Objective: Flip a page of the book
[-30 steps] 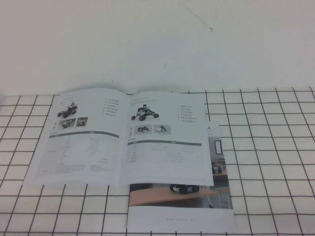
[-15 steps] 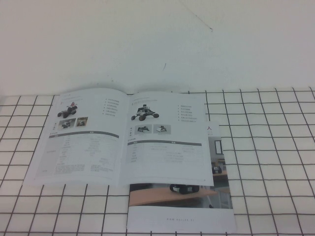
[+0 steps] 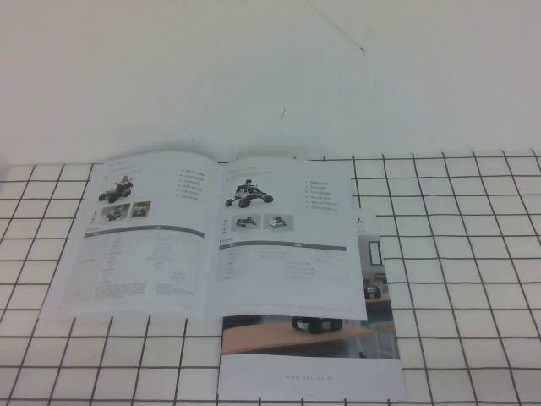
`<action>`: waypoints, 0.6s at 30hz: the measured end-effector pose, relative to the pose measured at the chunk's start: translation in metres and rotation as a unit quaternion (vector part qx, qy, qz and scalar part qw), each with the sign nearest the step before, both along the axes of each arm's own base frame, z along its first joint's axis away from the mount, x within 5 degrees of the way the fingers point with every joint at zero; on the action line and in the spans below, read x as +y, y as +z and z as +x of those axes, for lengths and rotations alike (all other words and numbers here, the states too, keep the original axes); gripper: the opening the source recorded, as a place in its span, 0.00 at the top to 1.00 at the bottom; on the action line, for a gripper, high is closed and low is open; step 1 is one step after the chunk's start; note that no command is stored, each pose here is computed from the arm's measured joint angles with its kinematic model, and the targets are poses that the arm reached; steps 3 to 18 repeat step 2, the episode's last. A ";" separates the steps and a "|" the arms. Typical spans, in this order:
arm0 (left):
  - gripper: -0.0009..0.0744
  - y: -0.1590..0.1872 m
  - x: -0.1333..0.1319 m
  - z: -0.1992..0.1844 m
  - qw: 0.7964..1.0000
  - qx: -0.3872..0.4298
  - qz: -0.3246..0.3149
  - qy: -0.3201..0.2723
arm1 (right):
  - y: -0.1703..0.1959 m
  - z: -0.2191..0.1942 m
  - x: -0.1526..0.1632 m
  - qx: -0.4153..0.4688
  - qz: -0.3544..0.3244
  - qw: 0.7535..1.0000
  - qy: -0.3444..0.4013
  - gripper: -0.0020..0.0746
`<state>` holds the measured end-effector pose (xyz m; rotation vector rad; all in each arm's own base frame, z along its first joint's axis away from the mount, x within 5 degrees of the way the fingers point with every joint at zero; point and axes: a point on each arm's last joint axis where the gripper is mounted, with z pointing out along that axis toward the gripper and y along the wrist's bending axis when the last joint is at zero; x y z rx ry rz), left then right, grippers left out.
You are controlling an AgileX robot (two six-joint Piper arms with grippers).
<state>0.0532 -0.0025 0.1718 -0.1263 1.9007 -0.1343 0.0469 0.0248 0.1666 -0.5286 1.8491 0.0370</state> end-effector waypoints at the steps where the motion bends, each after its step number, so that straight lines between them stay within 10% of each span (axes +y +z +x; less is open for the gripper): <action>1: 0.99 0.000 0.000 0.000 1.000 0.000 0.000 0.000 | 0.000 0.000 0.000 0.000 0.000 1.000 0.000 0.98; 18: 0.99 0.000 0.000 0.000 1.000 0.000 0.000 0.000 | 0.000 0.000 0.000 0.000 0.000 1.000 0.000 0.98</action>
